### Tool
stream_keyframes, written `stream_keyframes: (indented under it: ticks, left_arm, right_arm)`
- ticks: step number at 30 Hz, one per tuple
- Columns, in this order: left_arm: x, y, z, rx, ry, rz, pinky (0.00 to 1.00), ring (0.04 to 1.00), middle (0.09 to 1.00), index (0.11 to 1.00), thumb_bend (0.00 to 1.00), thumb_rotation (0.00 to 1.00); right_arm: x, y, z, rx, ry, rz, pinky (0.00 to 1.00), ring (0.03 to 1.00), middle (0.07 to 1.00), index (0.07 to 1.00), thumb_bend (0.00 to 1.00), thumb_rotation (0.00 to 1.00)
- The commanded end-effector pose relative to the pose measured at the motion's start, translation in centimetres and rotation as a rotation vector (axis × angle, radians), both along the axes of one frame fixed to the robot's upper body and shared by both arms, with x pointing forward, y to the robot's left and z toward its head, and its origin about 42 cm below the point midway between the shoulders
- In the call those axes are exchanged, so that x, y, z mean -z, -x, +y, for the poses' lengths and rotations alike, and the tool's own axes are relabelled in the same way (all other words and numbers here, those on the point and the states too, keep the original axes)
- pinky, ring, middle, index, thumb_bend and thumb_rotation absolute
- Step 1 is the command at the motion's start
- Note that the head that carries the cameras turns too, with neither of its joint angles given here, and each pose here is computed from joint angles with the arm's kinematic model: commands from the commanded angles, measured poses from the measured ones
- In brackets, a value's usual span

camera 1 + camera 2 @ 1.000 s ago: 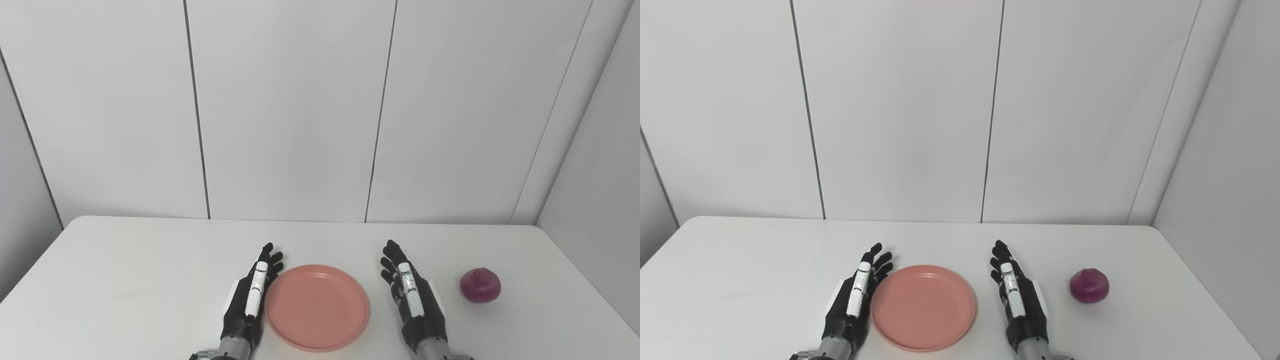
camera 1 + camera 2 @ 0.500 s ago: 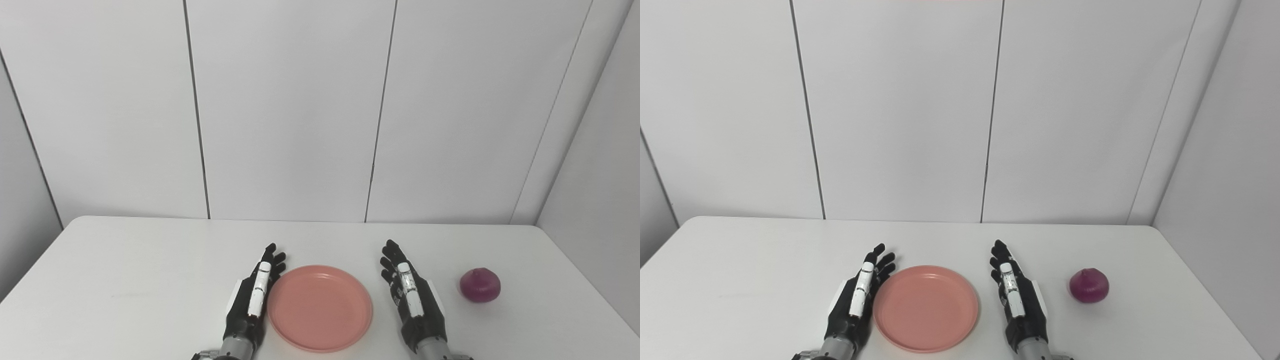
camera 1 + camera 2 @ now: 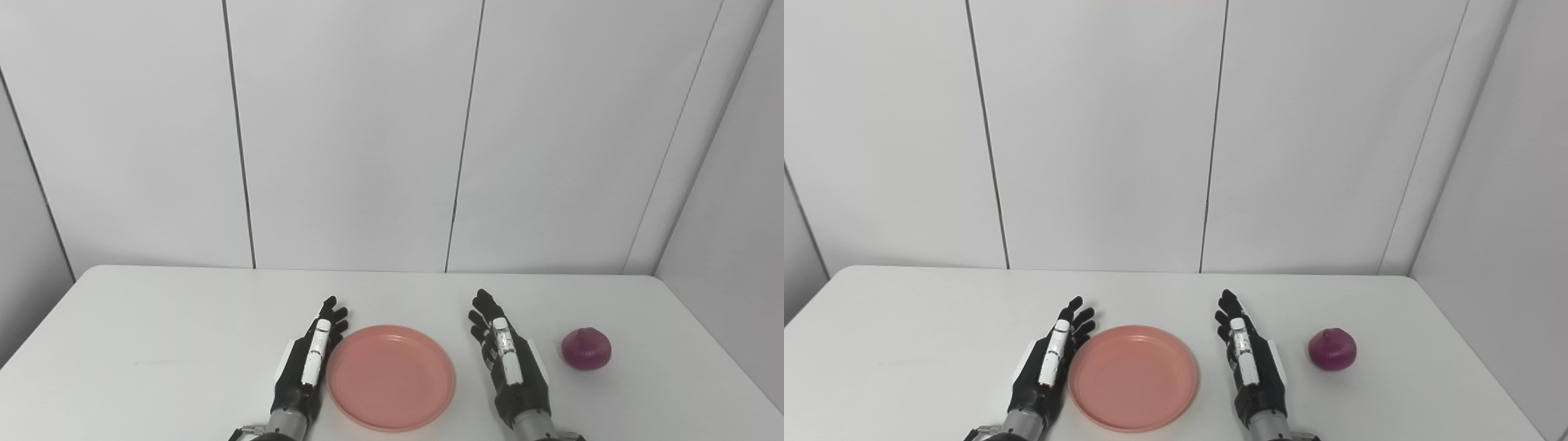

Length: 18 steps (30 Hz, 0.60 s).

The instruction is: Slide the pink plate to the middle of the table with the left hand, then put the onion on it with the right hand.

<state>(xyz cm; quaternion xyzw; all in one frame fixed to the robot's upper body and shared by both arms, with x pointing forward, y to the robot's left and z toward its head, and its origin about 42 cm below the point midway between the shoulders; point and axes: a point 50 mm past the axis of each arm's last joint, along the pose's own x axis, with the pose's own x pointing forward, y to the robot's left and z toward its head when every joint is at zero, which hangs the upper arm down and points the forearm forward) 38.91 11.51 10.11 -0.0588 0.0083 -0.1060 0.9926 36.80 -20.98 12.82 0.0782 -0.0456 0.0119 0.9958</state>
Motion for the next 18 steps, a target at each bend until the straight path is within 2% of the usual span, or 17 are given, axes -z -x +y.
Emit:
stream_keyframes:
  ticks: [1,3,10,12,18]
  left_arm:
    - [0.7,-0.3,1.2,-0.009,-0.028,0.006,0.96,0.938,0.933,0.935,0.54,1.0]
    - [0.9,-0.4,1.7,-0.014,-0.033,0.006,0.96,0.937,0.934,0.936,0.55,1.0]
    - [1.8,-0.8,3.8,-0.021,-0.007,-0.002,1.0,0.947,0.936,0.947,0.54,1.0]
    - [1.9,-0.8,4.1,-0.022,-0.002,-0.003,0.99,0.949,0.935,0.944,0.54,1.0]
    - [2.1,-1.0,5.0,-0.03,-0.004,0.008,0.99,0.949,0.933,0.941,0.55,1.0]
  right_arm:
    - [-3.9,-1.6,-0.2,0.001,0.016,-0.144,0.98,0.959,0.95,0.941,0.5,0.89]
    - [-4.5,-1.7,-0.5,0.015,0.024,-0.167,0.98,0.958,0.951,0.943,0.49,0.89]
    - [-7.2,-2.0,-2.1,0.079,0.111,-0.251,0.97,0.952,0.943,0.942,0.57,0.84]
    - [-7.7,-2.2,-2.6,0.094,0.147,-0.276,0.97,0.964,0.955,0.953,0.53,0.85]
    - [-9.7,-2.7,-4.8,0.207,0.289,-0.307,0.93,0.929,0.921,0.922,0.59,0.81]
